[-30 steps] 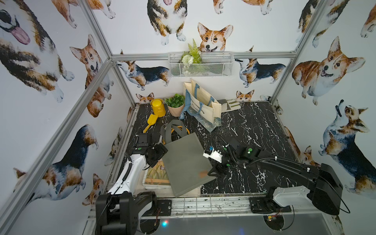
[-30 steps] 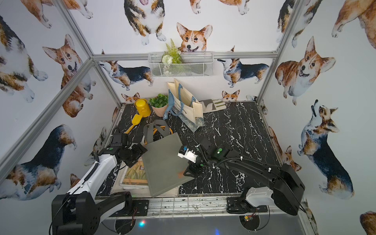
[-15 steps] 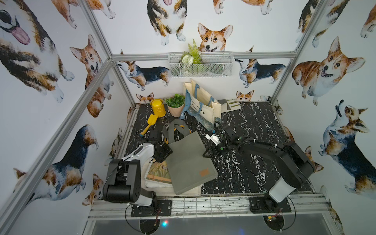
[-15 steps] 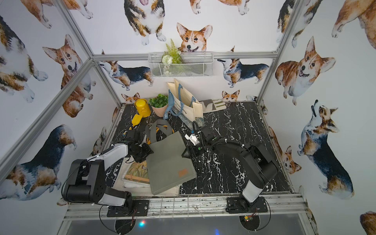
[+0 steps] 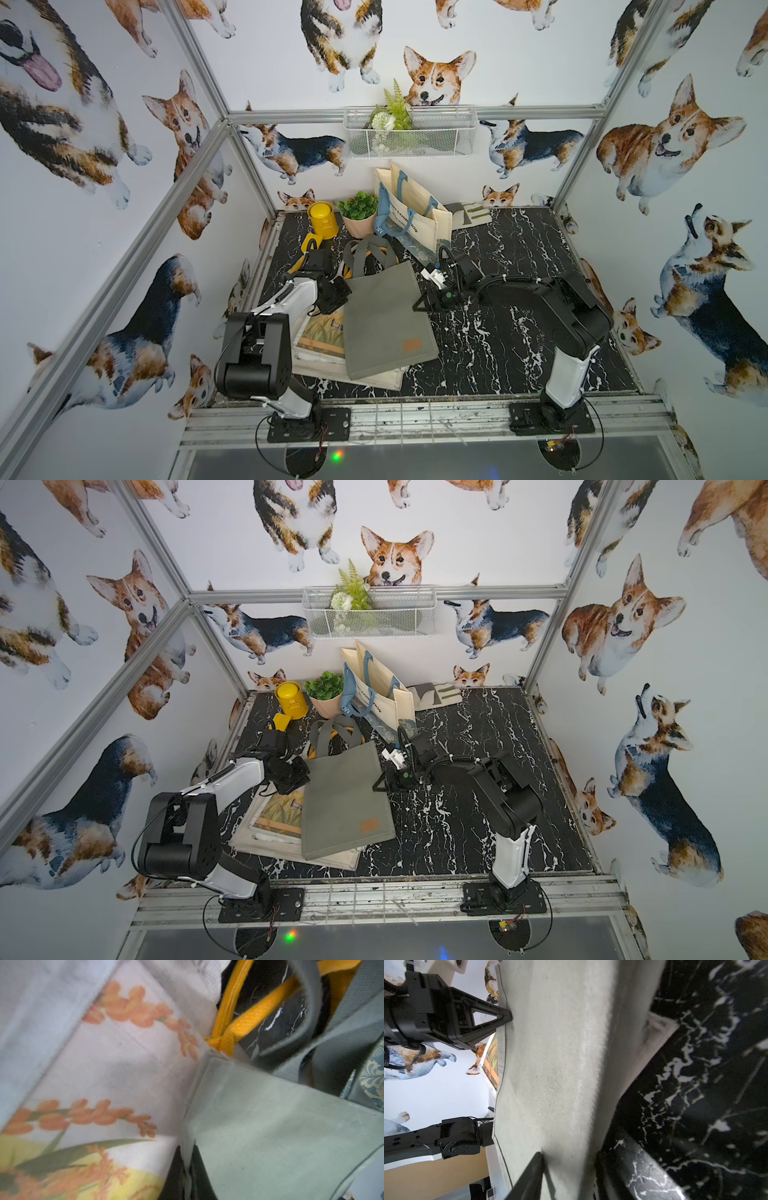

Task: Put away the canvas bag
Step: Adjust the canvas bag at the center of the board.

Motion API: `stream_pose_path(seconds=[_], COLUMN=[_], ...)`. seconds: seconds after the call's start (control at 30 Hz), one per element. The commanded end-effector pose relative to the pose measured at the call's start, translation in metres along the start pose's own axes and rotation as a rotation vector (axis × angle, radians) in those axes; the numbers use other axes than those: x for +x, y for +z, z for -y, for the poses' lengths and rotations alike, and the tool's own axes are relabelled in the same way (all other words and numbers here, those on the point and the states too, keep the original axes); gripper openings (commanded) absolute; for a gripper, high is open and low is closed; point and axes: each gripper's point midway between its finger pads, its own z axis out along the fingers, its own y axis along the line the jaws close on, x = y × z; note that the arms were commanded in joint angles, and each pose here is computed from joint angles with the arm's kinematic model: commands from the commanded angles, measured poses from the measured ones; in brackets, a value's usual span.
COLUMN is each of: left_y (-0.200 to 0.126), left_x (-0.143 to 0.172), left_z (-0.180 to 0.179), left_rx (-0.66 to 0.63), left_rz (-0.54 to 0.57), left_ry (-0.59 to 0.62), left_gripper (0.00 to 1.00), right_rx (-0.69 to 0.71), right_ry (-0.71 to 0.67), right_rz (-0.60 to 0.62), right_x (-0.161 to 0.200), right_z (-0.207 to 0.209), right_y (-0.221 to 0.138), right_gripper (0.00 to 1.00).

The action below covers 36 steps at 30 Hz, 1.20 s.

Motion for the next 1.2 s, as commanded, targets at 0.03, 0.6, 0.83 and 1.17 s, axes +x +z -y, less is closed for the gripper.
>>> stream_pose_path(seconds=[0.03,0.6,0.83,1.17], left_y=[-0.039,-0.092,-0.065,-0.076], left_x=[0.004,-0.039,-0.059,-0.069], left_z=[0.018,0.034,0.018,0.008], left_rx=[0.040,-0.043,-0.134,-0.171], left_rz=[0.021,0.106,0.083,0.214], left_ry=[0.083,0.307,0.347,0.352], left_gripper=[0.00,0.00,0.00,0.47], right_rx=[-0.107,-0.111,-0.052,0.056], right_ry=[-0.009,-0.058,0.019,-0.106], right_rz=[-0.007,-0.209,-0.245,-0.184], right_x=[0.001,0.039,0.038,0.029], right_z=[-0.023,-0.081,-0.053,-0.059], right_y=[-0.004,-0.004,0.029,-0.004], right_gripper=[0.07,0.04,0.18,0.50])
